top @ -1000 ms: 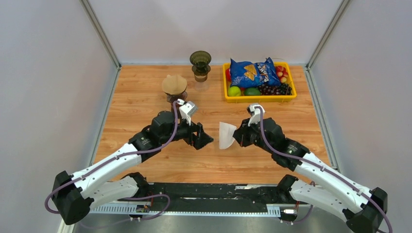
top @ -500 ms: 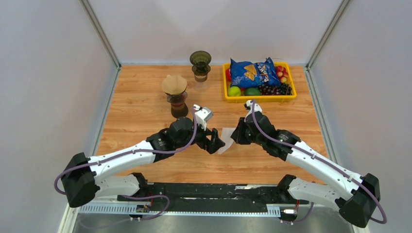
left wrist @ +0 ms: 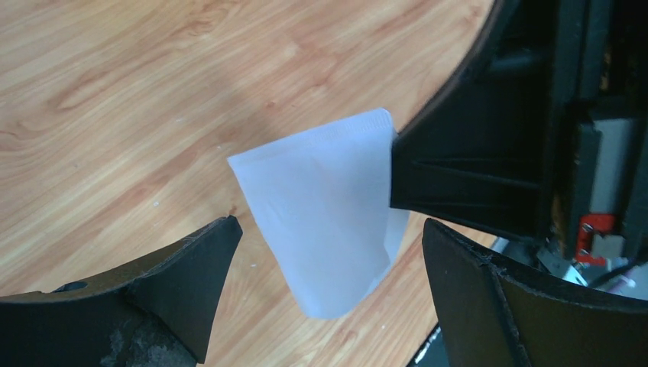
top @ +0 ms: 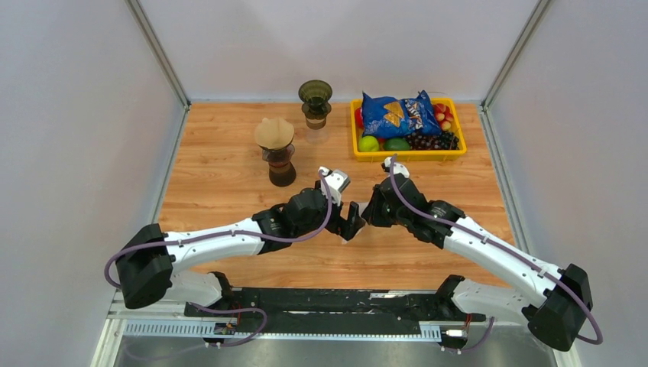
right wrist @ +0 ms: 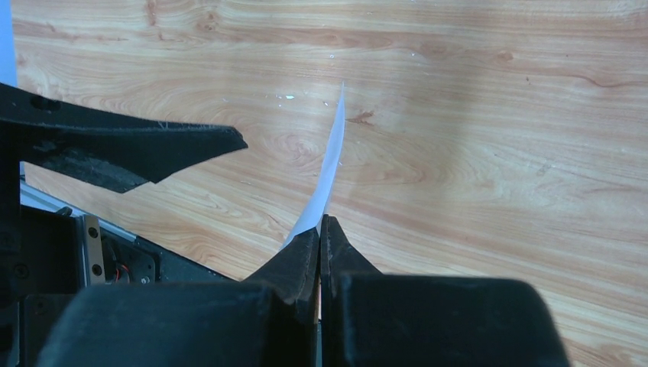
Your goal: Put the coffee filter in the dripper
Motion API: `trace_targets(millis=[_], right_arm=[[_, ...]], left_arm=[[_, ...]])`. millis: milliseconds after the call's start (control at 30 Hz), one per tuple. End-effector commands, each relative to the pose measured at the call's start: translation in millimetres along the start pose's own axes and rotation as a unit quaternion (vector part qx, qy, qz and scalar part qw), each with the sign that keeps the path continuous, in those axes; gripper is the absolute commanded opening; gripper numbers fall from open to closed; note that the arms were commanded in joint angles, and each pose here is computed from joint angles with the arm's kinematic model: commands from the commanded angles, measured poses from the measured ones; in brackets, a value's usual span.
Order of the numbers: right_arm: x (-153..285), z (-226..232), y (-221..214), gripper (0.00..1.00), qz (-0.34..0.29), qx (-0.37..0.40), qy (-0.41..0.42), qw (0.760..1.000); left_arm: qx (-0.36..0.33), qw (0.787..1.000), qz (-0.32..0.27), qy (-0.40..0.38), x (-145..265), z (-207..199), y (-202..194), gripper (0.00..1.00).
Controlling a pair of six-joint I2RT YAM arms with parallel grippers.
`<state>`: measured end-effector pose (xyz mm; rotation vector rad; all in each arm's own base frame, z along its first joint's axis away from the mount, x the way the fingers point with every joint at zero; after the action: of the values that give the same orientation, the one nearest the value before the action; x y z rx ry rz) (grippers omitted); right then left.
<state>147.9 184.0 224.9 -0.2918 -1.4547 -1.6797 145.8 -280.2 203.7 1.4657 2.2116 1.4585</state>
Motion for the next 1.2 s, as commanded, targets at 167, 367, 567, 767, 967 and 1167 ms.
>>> trace_targets(millis=[167,367,567,767,967,1167], right_arm=[[13.5,5.3,14.3,0.0,-0.032,0.032,0.027,0.999],[13.9,10.2,16.5,0.0,-0.024,0.047,0.052,0.997],[13.1,12.6,15.8,0.0,-0.014,0.043,0.063,0.997],[13.0,14.1,16.8,0.0,-0.003,0.051,0.082,0.995],[9.4,9.6,13.6,0.0,0.003,0.065,0.064,0.996],[8.0,-1.1,13.8,0.05,-0.013,0.065,0.004,0.998]], left_arm=[[0.001,0.995,-0.044,0.094,-4.4,7.9,11.9,1.0],[0.0,0.995,-0.042,0.096,-6.5,9.8,9.3,1.0],[-0.018,0.997,-0.025,0.077,-12.5,10.4,3.2,0.9],[-0.025,0.997,-0.014,0.073,-16.8,10.6,0.5,0.65],[-0.024,0.996,-0.021,0.081,-16.0,10.8,2.8,0.32],[-0.02,0.995,-0.025,0.096,-15.6,11.9,4.6,0.19]])
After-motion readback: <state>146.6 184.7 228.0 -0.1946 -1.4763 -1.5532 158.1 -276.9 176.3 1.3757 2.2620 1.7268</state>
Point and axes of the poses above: each gripper's point midway between its finger pads, its own x axis back along the fingers, its own z axis along the line the jaws close on, y = z × x, the point moved 10 cm from there along x, back along the fingers, and after that the axes turned 15 degrees about x, right-handed, at the moved point
